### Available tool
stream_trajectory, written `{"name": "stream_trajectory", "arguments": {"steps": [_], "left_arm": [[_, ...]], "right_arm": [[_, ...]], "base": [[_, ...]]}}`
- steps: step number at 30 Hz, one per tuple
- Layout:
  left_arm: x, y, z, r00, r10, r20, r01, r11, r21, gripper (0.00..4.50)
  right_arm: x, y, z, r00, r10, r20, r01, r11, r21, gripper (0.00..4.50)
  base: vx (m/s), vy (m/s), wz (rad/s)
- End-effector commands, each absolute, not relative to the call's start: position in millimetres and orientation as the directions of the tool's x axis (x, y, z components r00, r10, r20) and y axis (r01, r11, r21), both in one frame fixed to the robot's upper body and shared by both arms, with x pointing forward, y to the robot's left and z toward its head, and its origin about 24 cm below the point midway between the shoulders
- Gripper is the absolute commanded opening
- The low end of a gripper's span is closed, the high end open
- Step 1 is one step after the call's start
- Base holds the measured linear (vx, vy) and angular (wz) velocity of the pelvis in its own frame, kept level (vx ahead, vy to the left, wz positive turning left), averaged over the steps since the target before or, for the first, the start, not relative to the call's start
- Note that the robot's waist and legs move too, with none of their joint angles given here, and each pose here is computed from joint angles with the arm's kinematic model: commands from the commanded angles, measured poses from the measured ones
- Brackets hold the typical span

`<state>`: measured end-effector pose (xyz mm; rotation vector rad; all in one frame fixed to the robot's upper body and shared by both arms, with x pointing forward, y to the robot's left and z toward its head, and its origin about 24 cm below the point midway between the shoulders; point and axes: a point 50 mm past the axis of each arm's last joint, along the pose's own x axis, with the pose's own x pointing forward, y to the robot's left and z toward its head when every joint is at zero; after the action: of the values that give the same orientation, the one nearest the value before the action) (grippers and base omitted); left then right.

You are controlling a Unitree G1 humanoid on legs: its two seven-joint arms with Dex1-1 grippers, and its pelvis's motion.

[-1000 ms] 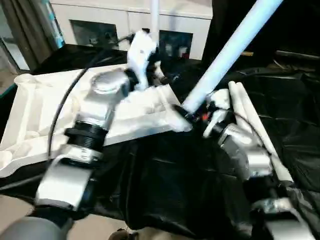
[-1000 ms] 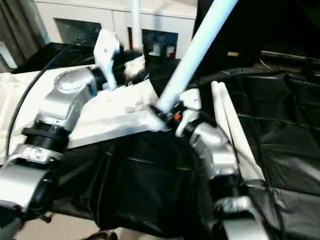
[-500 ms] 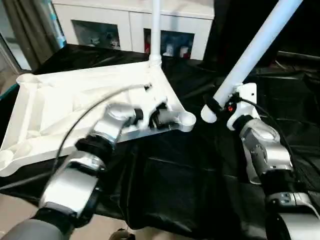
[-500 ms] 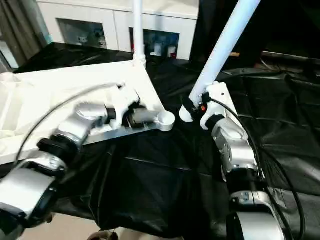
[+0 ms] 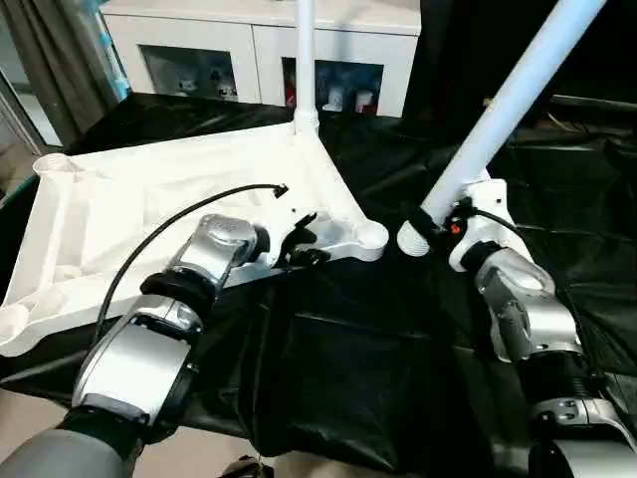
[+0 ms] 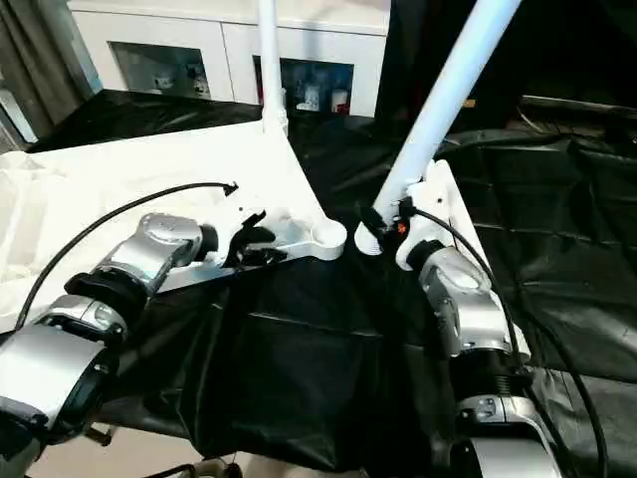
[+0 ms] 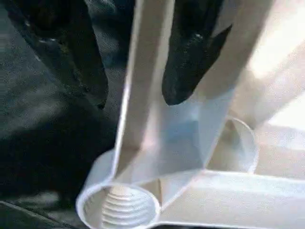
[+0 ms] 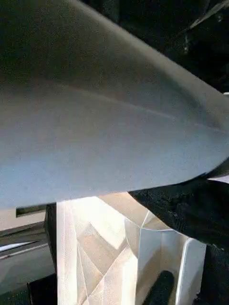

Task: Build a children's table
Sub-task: Rotate leg to tighten

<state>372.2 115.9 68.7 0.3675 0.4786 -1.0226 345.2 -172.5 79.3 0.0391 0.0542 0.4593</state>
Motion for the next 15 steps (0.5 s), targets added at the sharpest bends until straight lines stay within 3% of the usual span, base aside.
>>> {"name": "stream_trajectory", "arguments": {"steps": [1,15], "left_arm": [[376.7,114.7,78.9,0.437,-0.725,-0.532,0.882,0.46,0.098,1.8],[376.7,114.1,79.4,0.429,-0.741,-0.516,0.888,0.449,0.093,0.65]], "right_arm": [[346.5,-169.2,86.8,0.889,0.458,-0.024,-0.457,0.889,0.034,1.87],[346.4,-166.5,91.6,0.857,0.514,-0.029,-0.514,0.858,0.009,1.87]], "base": [[0.0,0.0,0.0],[0.0,0.0,0.0]]}}
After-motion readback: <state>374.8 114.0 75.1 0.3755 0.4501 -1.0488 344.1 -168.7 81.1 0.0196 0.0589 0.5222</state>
